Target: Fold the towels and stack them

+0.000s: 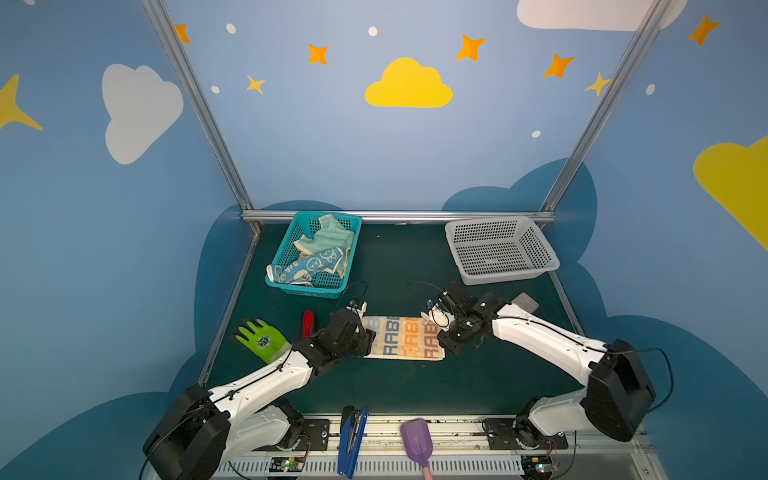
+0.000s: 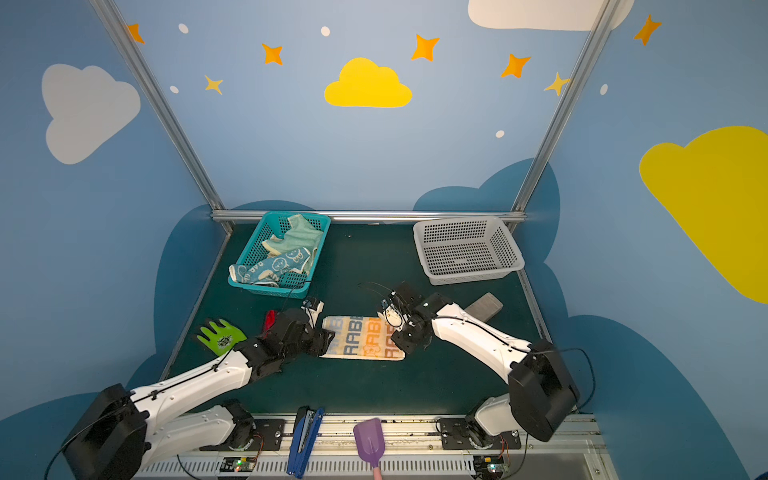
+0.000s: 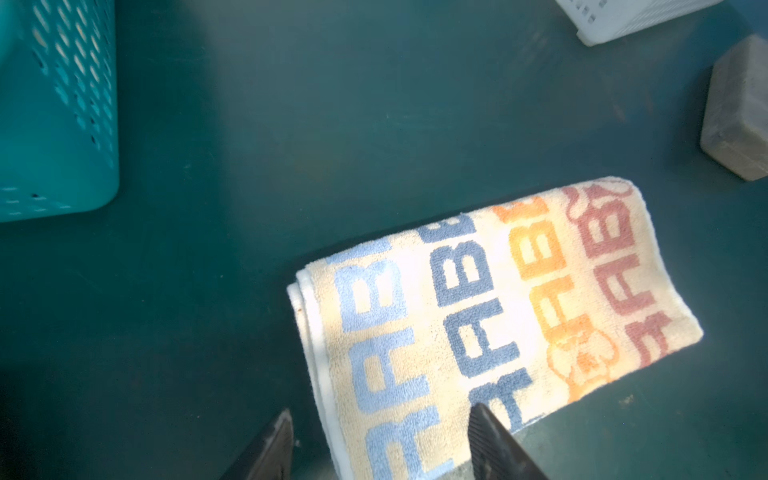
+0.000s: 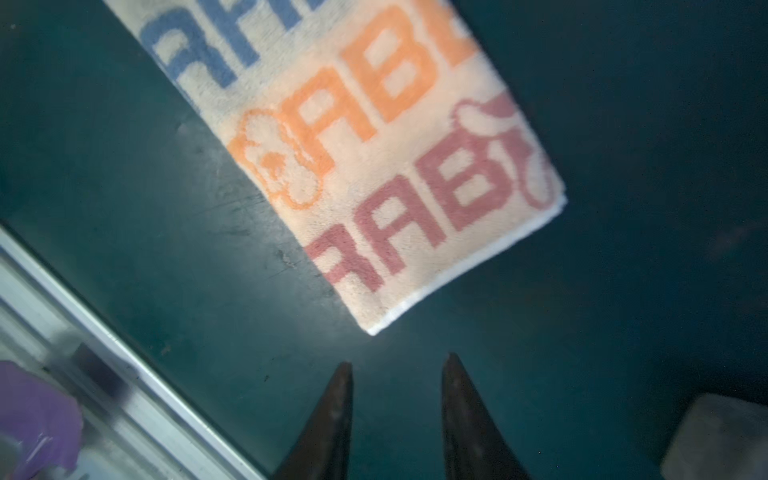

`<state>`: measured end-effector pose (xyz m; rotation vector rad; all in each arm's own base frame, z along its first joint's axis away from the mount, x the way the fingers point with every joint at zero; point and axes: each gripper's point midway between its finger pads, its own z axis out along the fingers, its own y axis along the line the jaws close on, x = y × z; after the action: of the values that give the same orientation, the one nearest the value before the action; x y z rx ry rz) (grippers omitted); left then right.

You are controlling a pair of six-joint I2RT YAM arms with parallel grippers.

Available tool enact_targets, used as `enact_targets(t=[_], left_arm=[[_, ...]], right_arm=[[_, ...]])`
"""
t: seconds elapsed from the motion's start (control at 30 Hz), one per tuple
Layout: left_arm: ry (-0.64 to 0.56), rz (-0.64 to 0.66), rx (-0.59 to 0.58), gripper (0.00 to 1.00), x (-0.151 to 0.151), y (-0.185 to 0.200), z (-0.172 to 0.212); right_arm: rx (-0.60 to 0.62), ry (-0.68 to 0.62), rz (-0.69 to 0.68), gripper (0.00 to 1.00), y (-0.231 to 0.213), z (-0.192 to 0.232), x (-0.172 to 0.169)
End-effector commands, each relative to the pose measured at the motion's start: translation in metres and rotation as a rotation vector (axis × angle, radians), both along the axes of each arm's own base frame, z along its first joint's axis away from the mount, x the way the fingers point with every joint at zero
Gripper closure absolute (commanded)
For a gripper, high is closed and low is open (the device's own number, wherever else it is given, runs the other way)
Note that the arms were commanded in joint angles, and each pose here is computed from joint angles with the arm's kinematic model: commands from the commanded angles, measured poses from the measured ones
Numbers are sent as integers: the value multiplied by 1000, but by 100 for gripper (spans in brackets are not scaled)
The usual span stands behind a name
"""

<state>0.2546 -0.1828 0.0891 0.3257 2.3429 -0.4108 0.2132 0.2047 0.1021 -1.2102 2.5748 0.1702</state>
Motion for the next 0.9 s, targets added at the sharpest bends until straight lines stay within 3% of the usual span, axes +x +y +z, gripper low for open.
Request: enact_targets(t=[0.0, 0.13, 0.2, 0.4, 0.57, 0.87], left_arm=[[-37, 11, -30, 32, 8, -5, 22], [-41, -5, -51, 32, 14, -15, 33], [-25, -8, -43, 32, 18, -18, 32], [48, -8, -17, 33, 21, -25, 9], [92, -13, -26, 33, 19, -30, -15], [157, 21, 15, 32, 13, -22, -48]], right_arm=[[23, -138, -176, 36, -15, 21, 26], [158, -90, -256, 31, -3, 35, 30], [227, -2, -340, 31, -1, 34, 31], [306, 230, -646, 38, -12, -1, 34], [363, 326, -688, 43, 1, -29, 31], [356, 360, -765, 43, -1, -66, 29]])
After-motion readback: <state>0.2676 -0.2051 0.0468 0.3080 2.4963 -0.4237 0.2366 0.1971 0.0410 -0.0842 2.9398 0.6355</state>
